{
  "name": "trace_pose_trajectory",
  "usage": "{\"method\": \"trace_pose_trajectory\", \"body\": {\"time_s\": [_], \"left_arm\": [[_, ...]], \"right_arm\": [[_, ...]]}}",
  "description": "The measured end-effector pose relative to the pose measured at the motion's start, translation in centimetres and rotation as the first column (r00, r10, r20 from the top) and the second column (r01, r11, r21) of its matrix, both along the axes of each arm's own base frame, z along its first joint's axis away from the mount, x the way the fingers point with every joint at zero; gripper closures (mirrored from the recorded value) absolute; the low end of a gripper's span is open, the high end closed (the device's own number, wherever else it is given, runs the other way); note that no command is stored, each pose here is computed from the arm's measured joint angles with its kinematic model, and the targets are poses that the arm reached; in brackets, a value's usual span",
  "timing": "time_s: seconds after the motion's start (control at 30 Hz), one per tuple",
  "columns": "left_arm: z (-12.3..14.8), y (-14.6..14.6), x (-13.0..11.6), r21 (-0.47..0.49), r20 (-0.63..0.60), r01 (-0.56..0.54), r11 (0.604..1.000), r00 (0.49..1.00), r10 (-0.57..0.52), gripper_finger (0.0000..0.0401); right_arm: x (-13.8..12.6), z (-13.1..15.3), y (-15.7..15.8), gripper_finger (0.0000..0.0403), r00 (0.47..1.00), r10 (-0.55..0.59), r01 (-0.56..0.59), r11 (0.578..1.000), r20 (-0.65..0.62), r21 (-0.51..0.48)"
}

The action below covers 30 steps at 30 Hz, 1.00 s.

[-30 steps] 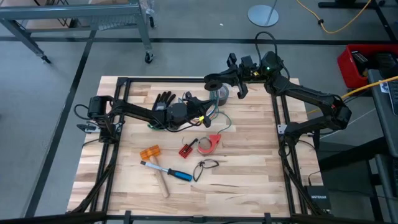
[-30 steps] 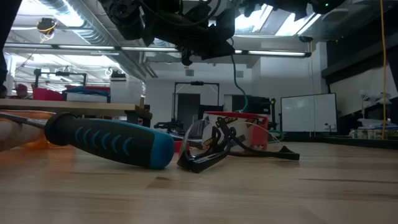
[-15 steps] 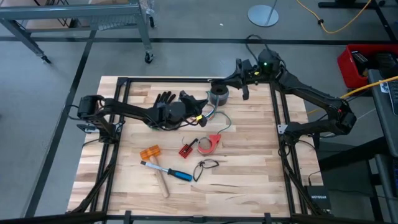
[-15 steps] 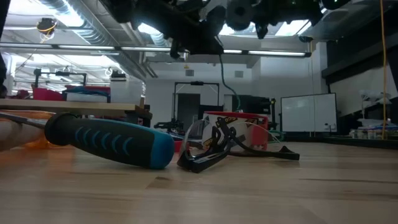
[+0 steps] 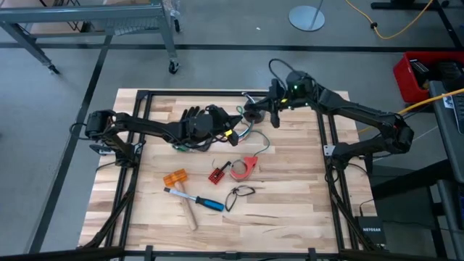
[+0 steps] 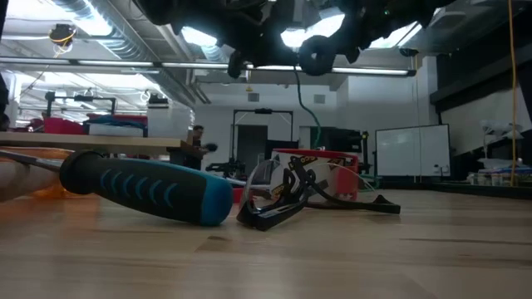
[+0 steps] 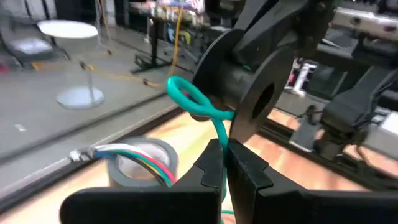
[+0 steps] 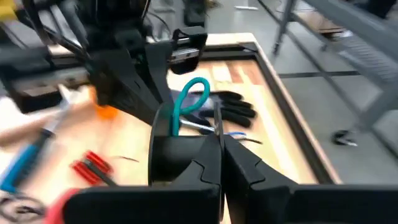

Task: Coil cords
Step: Coil the wire onto the spool

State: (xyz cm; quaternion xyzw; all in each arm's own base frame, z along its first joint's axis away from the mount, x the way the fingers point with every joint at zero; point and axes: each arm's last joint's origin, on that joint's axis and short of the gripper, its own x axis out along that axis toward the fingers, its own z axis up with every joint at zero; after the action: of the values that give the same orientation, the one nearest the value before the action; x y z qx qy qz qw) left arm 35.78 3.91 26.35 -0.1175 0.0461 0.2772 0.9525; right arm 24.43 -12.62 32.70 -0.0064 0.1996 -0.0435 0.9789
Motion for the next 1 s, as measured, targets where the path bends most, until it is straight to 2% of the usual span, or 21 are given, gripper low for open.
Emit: {"method": "trace_pose_trajectory", "body": {"time_s": [0.1,0.27,0.4,0.5,0.73,1.0], "left_arm": [[-0.3,0.2,0.0,-0.056,0.001,0.033,0.998,0.999,-0.033,0.0401],[-1.3,0.7,-0.3,-0.143,-0.074,0.013,0.990,0.997,-0.023,0.0401],[-1.8,1.3,-0.6,-0.196,-0.108,-0.018,0.980,0.994,-0.003,0.0401],[-1.7,1.9,-0.7,-0.236,-0.084,0.019,0.971,0.996,-0.040,0.0401],[-0.5,3.1,-0.5,-0.307,-0.015,0.127,0.943,0.990,-0.138,0.0401],[2.0,3.7,0.1,-0.275,0.047,0.185,0.943,0.983,-0.179,0.0401]], "right_arm": [[0.4,-0.3,0.7,0.0401,0.997,-0.055,0.051,0.996,-0.055,-0.074],[0.3,-1.0,1.1,0.0401,0.972,-0.179,0.150,0.972,-0.155,-0.182],[0.0,-1.4,0.9,0.0401,0.942,-0.256,0.208,0.953,-0.218,-0.221],[-0.2,-1.6,0.9,0.0401,0.921,-0.300,0.240,0.940,-0.250,-0.244],[0.2,-2.3,1.2,0.0401,0.904,-0.307,0.229,0.936,-0.297,-0.268],[2.0,-3.6,1.9,0.0401,0.899,-0.305,0.214,0.933,-0.316,-0.291]]}}
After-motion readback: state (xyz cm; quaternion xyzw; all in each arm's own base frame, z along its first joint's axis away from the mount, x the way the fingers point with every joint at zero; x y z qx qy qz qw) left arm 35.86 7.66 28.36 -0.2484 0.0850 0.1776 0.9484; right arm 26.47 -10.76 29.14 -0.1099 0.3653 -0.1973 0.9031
